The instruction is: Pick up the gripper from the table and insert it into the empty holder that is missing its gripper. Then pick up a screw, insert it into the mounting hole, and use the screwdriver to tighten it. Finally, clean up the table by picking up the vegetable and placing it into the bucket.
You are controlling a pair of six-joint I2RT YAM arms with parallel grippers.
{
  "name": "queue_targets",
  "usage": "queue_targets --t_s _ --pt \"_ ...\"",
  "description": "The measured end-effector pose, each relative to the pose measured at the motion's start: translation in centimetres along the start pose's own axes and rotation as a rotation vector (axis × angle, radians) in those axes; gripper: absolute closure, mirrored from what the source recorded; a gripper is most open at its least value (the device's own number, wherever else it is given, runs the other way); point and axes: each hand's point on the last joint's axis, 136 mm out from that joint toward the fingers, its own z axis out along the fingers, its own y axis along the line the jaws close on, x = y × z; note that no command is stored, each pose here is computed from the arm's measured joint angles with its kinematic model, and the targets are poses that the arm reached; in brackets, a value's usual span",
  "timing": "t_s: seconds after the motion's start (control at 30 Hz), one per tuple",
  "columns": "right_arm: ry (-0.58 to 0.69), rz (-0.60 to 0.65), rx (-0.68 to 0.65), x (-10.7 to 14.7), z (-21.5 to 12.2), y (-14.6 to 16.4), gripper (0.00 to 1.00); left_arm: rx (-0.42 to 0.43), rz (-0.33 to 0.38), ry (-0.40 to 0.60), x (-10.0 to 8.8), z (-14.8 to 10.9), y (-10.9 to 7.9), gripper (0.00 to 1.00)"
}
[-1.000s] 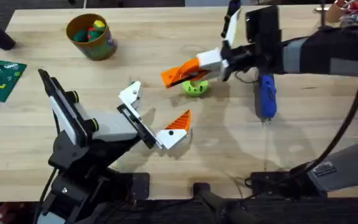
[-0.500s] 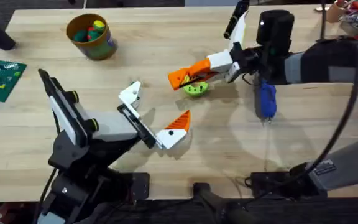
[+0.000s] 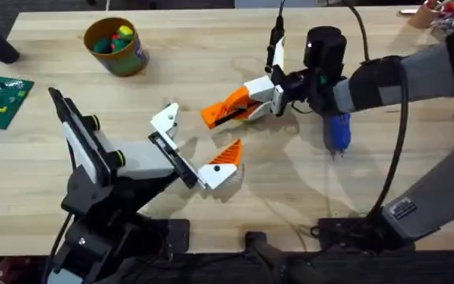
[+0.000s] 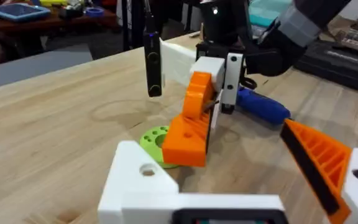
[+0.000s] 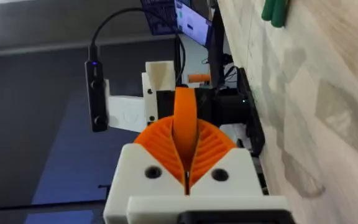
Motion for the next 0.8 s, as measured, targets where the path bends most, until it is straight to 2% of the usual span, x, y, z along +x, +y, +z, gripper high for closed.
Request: queue_targets --t_s 0.8 --pt "0.062 -0.090 0.000 -0.3 2.1 1.8 0.968 0.000 0.000 0.000 0.0 0.0 0.0 0.014"
